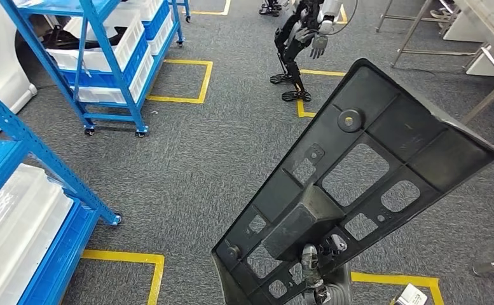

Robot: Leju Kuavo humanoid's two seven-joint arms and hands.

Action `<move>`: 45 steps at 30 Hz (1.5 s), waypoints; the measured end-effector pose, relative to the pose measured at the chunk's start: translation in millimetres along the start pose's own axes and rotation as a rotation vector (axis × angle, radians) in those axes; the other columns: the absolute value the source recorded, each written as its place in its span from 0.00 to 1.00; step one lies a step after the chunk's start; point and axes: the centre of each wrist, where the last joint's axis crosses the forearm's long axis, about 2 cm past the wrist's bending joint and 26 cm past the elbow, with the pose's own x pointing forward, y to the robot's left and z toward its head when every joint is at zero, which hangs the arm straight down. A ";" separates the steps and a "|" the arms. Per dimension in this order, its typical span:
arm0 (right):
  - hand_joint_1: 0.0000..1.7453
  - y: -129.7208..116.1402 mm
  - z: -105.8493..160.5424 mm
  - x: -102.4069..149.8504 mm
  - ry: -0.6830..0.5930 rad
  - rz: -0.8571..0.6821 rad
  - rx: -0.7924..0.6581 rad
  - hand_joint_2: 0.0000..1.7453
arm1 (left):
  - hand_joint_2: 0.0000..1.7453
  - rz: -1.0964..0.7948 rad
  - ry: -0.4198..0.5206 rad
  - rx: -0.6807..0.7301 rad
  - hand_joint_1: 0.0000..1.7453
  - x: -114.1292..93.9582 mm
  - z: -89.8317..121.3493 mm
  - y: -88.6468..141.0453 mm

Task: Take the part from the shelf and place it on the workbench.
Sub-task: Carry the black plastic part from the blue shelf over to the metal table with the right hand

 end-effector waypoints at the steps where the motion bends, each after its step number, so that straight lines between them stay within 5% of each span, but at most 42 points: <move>1: 1.00 0.0 0.1 0.0 0.002 0.008 0.003 1.00 | 1.00 0.000 -0.002 -0.001 0.00 0.9 -0.3 0.1; 45: 1.00 2.8 -3.7 -0.8 0.008 0.046 0.061 1.00 | 1.00 -0.006 -0.006 0.001 0.00 2.4 -1.6 6.1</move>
